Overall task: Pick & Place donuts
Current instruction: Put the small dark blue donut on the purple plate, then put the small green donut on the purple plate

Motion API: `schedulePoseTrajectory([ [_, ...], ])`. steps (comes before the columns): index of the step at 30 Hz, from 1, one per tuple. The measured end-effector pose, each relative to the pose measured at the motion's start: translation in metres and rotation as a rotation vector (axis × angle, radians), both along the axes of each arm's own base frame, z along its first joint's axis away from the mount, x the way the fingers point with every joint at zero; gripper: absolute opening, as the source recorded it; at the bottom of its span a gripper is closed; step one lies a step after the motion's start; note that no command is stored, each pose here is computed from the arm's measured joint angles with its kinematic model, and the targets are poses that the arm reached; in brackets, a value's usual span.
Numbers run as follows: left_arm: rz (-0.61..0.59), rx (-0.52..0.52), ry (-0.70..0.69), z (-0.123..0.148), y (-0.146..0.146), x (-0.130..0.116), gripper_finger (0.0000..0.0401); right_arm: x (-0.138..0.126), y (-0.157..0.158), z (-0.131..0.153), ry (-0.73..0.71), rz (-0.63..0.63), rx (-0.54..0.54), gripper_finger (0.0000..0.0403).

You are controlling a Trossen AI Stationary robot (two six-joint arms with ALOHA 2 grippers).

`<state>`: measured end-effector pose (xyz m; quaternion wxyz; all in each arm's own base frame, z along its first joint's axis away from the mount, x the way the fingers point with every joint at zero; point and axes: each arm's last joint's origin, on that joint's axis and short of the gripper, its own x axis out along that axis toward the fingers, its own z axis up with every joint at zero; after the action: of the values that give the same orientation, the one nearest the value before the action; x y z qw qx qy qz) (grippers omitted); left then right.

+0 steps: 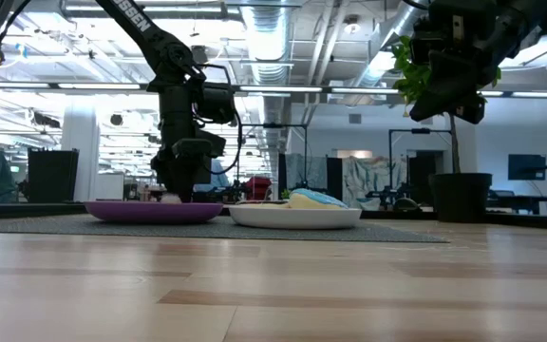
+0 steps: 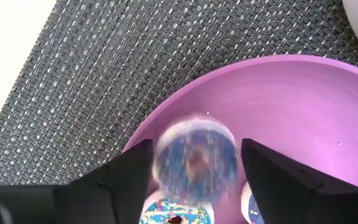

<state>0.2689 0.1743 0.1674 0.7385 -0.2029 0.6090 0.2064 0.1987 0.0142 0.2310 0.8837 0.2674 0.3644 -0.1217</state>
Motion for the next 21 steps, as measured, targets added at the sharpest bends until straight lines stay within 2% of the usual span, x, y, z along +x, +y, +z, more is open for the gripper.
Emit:
schedulePoseTrajectory([
  [9,-0.013,0.007,0.007,0.0,0.0,0.0,0.0292,0.0,0.0,0.0,0.0,0.0,0.0,0.0001],
  [16,0.017,0.011,0.05,0.003,0.001,-0.003,0.0298,0.0,0.0,0.0,0.0,0.0,0.0,0.0001],
  [21,0.026,0.006,0.044,0.016,0.004,0.001,0.0298,0.0,0.0,0.0,0.0,-0.001,0.001,0.0001],
])
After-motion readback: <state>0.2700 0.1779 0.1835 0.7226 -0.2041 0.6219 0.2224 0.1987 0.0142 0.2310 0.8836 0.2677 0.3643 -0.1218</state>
